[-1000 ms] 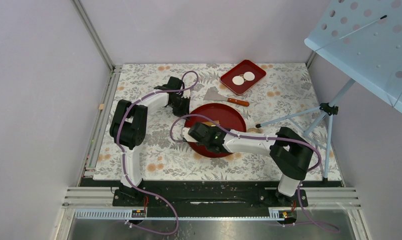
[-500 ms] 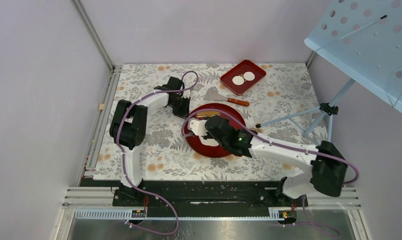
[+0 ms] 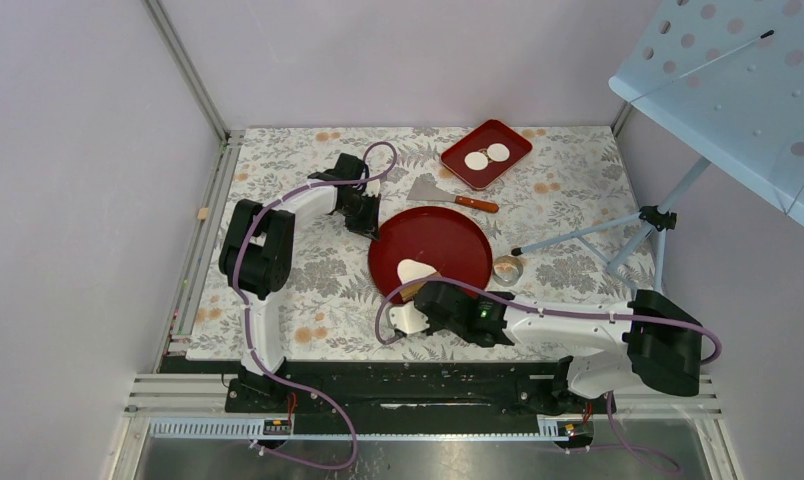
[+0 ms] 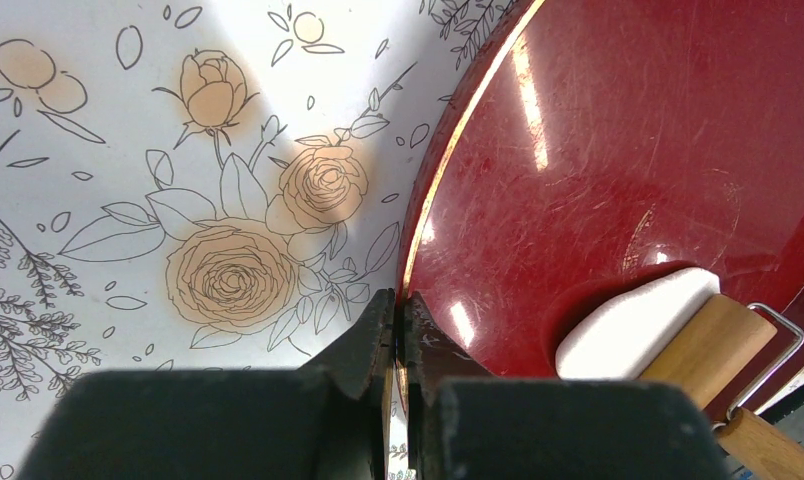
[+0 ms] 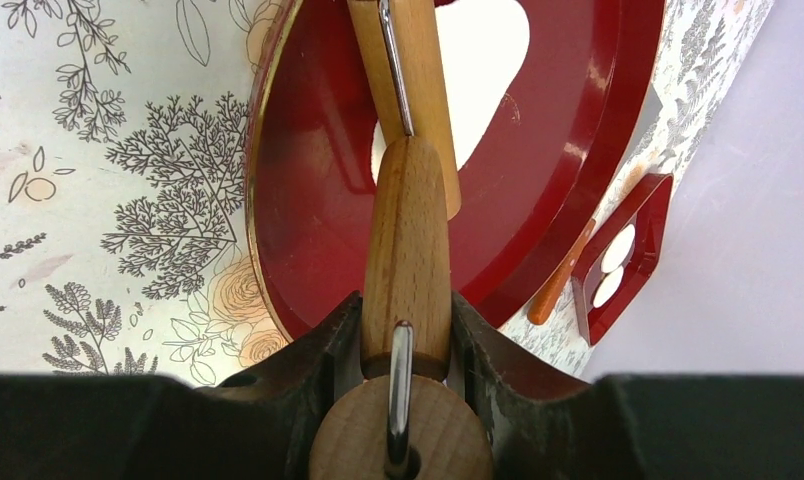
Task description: Roll out the dumpling wrappers from the dough
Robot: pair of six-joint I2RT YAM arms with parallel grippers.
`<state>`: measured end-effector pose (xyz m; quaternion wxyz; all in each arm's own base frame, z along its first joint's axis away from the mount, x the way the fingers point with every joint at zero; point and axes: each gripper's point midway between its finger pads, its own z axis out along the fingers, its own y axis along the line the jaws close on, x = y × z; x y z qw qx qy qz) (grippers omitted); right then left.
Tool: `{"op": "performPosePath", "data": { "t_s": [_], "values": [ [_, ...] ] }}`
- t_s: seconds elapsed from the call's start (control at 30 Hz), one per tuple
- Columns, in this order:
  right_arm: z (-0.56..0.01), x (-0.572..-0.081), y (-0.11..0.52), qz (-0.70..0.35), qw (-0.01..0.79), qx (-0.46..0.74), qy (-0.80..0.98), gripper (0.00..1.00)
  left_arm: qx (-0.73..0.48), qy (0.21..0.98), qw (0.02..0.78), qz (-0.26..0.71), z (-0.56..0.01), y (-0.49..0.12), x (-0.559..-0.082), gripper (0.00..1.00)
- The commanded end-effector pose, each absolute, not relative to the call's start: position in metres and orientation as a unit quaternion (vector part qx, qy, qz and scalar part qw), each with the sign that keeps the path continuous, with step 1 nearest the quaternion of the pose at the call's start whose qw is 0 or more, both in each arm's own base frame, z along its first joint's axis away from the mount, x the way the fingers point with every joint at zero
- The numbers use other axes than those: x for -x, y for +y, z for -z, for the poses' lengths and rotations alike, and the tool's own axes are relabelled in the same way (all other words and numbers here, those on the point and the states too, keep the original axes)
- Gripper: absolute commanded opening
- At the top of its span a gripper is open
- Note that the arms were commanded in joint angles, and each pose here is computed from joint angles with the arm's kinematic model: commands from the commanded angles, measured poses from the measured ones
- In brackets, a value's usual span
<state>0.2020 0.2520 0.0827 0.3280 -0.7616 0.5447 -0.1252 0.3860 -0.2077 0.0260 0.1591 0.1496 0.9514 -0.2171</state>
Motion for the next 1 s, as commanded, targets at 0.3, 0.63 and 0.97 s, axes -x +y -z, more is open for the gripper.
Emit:
{"op": "performPosePath", "data": {
  "t_s": [0.3,0.63,0.97],
  "values": [
    [-0.026,-0.184,0.243,0.104,0.227,0.798,0.549,0.0,-0.138,0.959,0.175,0.177,-0.017,-0.193,-0.394,0.0],
    [0.003,-0.187,0.237,0.083,0.172,0.79,0.582,0.0,-0.138,0.958,0.174,0.18,-0.017,-0.192,-0.394,0.0],
    [0.018,-0.207,0.248,0.097,0.16,0.783,0.593,0.0,-0.138,0.958,0.174,0.181,-0.017,-0.193,-0.394,0.0]
  ]
}}
